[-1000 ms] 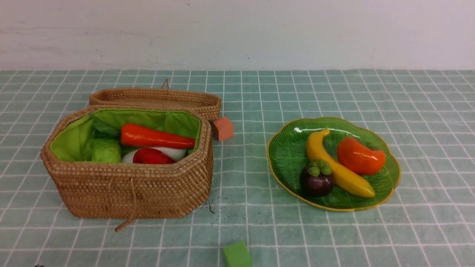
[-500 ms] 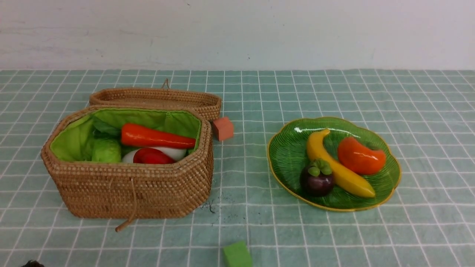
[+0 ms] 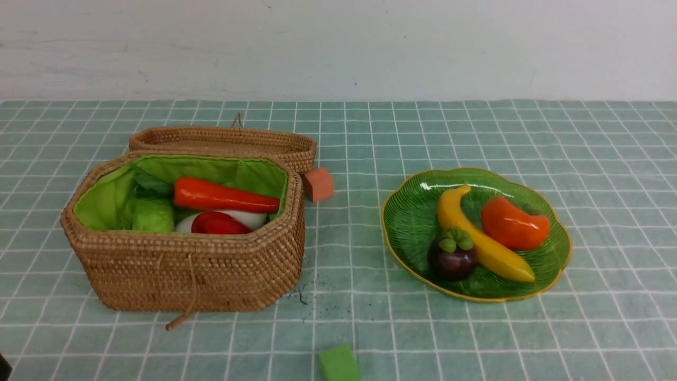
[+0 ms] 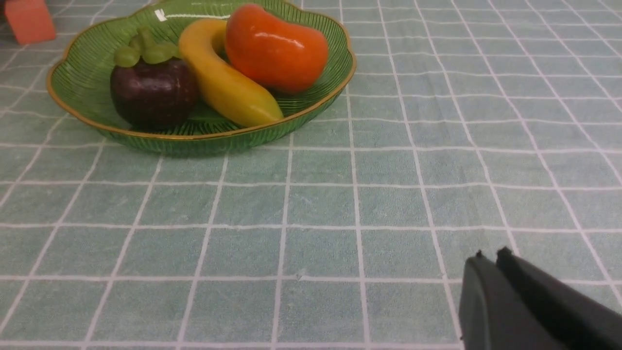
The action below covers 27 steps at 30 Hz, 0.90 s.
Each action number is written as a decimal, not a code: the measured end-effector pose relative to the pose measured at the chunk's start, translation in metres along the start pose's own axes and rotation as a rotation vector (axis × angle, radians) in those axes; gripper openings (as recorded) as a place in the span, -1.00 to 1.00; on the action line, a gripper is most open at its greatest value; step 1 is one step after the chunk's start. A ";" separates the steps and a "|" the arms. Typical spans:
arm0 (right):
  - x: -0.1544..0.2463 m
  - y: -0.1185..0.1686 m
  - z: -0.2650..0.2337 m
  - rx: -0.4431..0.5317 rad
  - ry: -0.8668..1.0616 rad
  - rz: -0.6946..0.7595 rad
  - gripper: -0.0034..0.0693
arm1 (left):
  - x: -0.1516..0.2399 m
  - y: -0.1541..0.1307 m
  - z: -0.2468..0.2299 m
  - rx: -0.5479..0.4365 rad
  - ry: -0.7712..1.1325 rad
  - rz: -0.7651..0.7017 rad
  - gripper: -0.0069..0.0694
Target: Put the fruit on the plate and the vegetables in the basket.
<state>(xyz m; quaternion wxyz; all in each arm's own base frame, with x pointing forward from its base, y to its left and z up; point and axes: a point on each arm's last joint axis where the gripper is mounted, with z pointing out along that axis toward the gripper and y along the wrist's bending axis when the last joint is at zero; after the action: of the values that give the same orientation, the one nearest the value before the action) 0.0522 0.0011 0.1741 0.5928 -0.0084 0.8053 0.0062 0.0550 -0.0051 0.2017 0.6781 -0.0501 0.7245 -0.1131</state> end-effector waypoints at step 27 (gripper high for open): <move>0.000 0.000 0.000 0.000 -0.001 0.000 -0.76 | 0.031 0.009 -0.001 -0.092 0.239 -0.051 -0.85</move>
<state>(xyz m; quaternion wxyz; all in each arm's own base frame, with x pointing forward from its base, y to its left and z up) 0.0522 0.0011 0.1741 0.5933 -0.0084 0.8049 0.0062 0.0526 -0.0036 0.1694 0.5807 -0.0857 0.8031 -0.1023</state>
